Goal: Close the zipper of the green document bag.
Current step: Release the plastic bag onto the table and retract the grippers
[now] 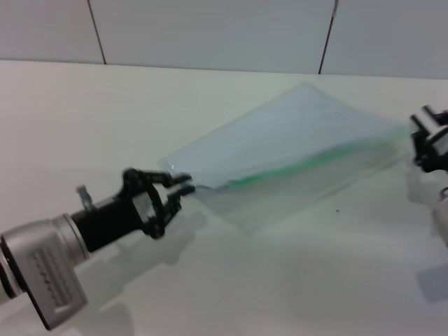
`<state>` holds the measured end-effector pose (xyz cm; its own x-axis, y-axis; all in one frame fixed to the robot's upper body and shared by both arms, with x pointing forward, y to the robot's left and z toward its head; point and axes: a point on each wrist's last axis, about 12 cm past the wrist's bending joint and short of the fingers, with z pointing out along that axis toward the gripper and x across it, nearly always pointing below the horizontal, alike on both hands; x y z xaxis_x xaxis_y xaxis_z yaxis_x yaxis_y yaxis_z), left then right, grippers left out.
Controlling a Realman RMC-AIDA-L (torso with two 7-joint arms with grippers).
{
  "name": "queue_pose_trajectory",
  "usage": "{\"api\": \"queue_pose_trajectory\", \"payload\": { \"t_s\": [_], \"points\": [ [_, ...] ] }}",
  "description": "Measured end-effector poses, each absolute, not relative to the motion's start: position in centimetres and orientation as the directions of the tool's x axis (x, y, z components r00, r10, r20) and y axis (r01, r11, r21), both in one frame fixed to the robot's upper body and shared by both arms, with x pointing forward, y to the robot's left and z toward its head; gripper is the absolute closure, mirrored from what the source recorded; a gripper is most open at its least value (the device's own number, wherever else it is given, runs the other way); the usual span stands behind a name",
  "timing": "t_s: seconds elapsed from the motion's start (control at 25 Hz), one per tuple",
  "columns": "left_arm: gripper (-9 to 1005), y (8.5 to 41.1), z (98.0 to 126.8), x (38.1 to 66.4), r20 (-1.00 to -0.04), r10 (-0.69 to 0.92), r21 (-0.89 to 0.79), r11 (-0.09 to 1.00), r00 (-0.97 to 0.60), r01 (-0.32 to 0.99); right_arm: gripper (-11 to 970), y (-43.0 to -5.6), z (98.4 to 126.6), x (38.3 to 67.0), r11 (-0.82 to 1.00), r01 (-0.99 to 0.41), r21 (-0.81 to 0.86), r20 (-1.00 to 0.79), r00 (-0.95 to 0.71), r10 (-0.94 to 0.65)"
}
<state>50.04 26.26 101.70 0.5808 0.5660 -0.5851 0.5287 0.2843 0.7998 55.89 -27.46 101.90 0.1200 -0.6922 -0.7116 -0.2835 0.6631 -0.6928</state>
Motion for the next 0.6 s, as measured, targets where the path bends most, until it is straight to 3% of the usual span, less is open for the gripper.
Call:
{"api": "queue_pose_trajectory", "payload": {
  "t_s": [0.32,0.44,0.48,0.52,0.6],
  "points": [
    [830,28.2,103.3,50.0,-0.668,0.552,0.740,0.568,0.500,0.362,735,-28.3,103.5,51.5,0.809,-0.086,-0.582,-0.793,0.283,-0.540],
    [614,29.5,104.2,50.2,-0.732,0.512,0.654,0.714,0.449,0.252,656,-28.3,104.4,49.9,0.897,-0.061,-0.439,-0.846,0.364,-0.389],
    [591,29.5,104.2,50.2,-0.732,0.512,0.654,0.714,0.449,0.252,609,-28.3,104.4,49.9,0.897,-0.061,-0.439,-0.846,0.364,-0.389],
    [569,30.7,104.8,50.3,-0.794,0.451,0.552,0.815,0.408,0.173,561,-28.4,104.6,49.7,0.916,-0.062,-0.397,-0.859,0.375,-0.347],
    [523,31.9,105.3,50.4,-0.852,0.350,0.423,0.899,0.390,0.117,467,-28.8,104.9,49.6,0.955,-0.071,-0.288,-0.894,0.378,-0.241]
  ]
}}
